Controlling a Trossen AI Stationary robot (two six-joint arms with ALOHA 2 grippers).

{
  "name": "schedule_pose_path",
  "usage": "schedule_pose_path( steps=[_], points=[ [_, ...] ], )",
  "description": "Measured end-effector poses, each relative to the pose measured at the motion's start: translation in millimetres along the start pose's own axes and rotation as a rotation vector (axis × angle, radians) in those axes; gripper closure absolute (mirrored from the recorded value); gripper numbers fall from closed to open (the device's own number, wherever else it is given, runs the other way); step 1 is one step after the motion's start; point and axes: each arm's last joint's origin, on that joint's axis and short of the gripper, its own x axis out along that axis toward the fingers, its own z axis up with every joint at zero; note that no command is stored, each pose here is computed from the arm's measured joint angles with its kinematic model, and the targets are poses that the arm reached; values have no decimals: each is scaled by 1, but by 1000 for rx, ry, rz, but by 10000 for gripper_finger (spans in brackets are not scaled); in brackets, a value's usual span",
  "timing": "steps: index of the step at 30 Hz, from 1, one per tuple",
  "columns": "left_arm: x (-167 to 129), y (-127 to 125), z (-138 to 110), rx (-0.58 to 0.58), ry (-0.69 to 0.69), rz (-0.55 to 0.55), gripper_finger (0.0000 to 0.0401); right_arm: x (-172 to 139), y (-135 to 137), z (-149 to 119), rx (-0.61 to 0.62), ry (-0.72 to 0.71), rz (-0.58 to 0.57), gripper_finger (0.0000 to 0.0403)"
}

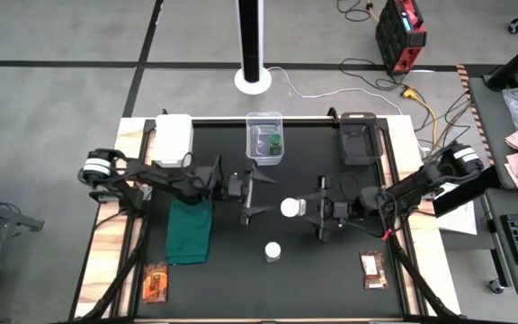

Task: Sort spices by type
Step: Put the top white seasoning bottle into the black bin

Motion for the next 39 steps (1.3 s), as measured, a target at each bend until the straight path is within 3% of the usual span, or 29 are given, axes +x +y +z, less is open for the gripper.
schedule_pose_path(
  steps=[7,14,22,28,33,39],
  points=[
    [13,-1,-9,-2,-28,-52,97,1,0,5,8,-78,39,215],
    [34,-1,-9,-5,-74,-115,97,5,2,5,-14,-84,42,215],
    [38,-2,-7,-50,-99,-214,97,6,1,3,-38,-66,22,215],
    [37,-2,-6,-67,-101,-208,97,11,1,3,-47,-72,17,215],
    [38,0,-8,-47,-82,-133,97,20,2,-3,-59,-55,12,215],
    [36,-1,-10,21,-78,-132,99,29,6,-6,-72,-49,14,215]
  ],
)
